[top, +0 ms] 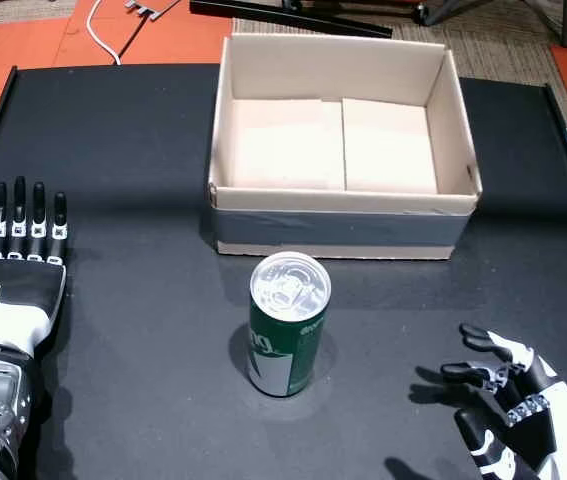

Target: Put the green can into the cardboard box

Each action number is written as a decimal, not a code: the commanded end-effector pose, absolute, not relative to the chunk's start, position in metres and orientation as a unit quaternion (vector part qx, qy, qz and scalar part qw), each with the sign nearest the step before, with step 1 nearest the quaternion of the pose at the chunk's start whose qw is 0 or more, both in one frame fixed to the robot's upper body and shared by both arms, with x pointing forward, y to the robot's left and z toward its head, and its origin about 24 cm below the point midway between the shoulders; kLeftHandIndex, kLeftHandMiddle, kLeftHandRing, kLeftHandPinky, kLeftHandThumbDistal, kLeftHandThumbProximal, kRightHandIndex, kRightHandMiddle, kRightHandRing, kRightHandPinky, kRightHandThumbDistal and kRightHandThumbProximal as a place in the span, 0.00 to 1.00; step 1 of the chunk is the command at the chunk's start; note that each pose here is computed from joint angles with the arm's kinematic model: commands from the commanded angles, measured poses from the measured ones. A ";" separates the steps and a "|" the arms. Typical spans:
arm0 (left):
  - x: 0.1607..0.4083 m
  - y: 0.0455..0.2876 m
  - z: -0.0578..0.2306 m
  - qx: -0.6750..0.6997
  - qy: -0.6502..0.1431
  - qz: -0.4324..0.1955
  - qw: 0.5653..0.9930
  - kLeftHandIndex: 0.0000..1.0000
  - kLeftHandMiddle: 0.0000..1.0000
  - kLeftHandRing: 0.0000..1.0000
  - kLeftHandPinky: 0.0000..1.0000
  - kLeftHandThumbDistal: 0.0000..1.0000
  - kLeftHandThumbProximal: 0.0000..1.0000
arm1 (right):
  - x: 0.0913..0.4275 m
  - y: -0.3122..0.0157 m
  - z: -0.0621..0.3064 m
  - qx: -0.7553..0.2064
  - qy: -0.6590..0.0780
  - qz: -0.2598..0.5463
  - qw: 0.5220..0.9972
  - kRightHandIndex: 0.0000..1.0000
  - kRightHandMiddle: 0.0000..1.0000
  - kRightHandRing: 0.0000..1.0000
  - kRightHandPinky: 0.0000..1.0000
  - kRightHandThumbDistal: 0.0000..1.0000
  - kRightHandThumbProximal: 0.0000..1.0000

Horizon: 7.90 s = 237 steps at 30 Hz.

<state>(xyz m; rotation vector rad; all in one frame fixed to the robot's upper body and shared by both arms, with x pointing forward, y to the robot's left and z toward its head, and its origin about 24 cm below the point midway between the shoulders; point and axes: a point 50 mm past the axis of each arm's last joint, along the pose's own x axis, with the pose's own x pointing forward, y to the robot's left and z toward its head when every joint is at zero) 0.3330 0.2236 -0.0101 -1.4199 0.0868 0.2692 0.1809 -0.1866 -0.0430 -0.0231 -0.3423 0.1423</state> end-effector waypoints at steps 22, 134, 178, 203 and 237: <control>0.319 0.217 -0.032 -0.647 0.088 0.159 0.740 0.53 0.55 0.66 0.78 0.00 0.59 | 0.205 -0.189 -0.040 -0.039 -0.120 0.146 0.981 0.81 0.86 0.90 0.90 1.00 0.55; 0.317 0.205 -0.036 -0.663 0.080 0.161 0.727 0.50 0.52 0.63 0.76 0.00 0.48 | 0.311 -0.093 0.005 -0.253 -0.078 0.346 0.900 0.00 0.00 0.03 0.12 0.03 0.76; 0.322 0.202 -0.032 -0.655 0.095 0.159 0.732 0.56 0.56 0.66 0.80 0.00 0.60 | 0.352 -0.121 0.193 -0.386 -0.626 0.014 0.677 0.00 0.03 0.28 0.03 0.22 0.62; 0.323 0.199 -0.032 -0.661 0.092 0.158 0.727 0.53 0.54 0.64 0.77 0.00 0.54 | 0.390 -0.117 0.263 -0.571 -0.589 -0.074 0.568 0.00 0.00 0.12 0.05 0.12 0.59; 0.324 0.192 -0.033 -0.665 0.095 0.155 0.725 0.54 0.52 0.61 0.74 0.00 0.59 | 0.421 -0.123 0.209 -0.640 -0.243 0.051 0.727 0.13 0.12 0.18 0.14 0.05 0.48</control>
